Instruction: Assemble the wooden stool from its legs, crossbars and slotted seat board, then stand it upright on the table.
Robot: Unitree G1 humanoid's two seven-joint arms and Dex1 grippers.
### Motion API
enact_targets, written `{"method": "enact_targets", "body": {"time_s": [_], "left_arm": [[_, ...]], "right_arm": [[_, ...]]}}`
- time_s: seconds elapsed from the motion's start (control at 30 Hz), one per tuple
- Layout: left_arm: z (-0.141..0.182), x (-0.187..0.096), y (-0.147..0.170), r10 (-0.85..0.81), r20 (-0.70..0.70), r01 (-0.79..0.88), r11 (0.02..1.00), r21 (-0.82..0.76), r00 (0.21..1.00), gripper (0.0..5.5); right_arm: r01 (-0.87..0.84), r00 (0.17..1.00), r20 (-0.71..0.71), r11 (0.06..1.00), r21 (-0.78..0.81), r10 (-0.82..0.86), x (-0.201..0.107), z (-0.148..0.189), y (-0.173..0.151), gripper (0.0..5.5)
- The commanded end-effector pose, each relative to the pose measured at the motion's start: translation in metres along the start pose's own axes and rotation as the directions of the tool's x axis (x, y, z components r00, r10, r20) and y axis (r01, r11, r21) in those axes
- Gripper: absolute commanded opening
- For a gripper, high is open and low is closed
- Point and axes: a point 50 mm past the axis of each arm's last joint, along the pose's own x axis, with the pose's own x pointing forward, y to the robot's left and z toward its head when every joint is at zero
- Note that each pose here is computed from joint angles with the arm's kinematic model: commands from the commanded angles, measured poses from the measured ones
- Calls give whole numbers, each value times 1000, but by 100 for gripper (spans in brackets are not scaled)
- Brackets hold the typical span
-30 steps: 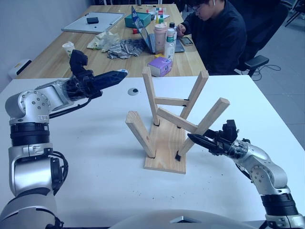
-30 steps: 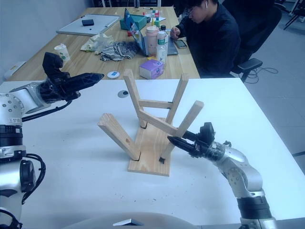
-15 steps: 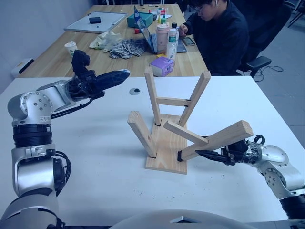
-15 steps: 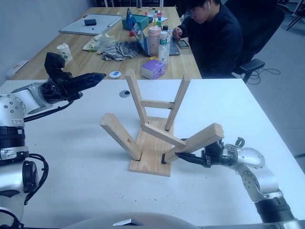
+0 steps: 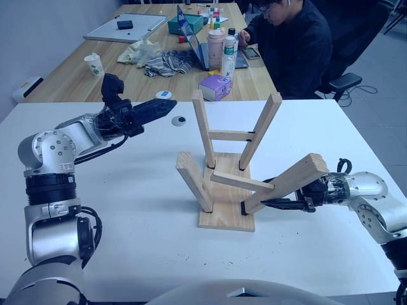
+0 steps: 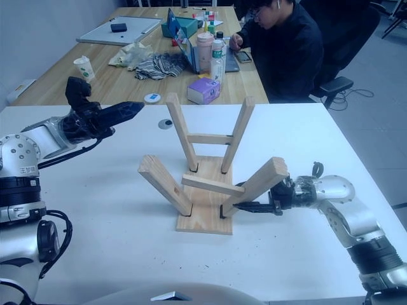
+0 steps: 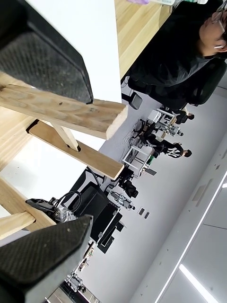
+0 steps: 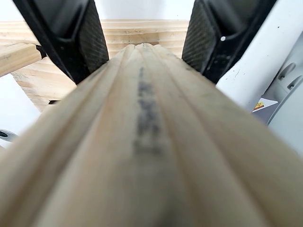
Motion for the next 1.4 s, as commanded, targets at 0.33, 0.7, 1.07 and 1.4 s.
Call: {"method": "enact_targets", "body": {"time_s": [0.33, 0.7, 1.07, 1.4], "left_arm": [[-5, 1, -6, 16, 1, -16, 1000, 5, 1000, 434], [0, -3, -14, -19, 24, 18, 999, 40, 1000, 434], [4, -3, -9, 1, 32, -2, 999, 41, 999, 434], [48, 55, -79, -287, -130, 314, 895, 317, 949, 434]], "right_arm": [[-112, 654, -731, 981, 161, 195, -24, -75, 6, 205], [-36, 695, -696, 975, 220, 182, -29, -74, 0, 205], [6, 708, -684, 967, 256, 177, -33, -85, 4, 205], [17, 717, -676, 965, 260, 170, -29, -89, 7, 205]]}}
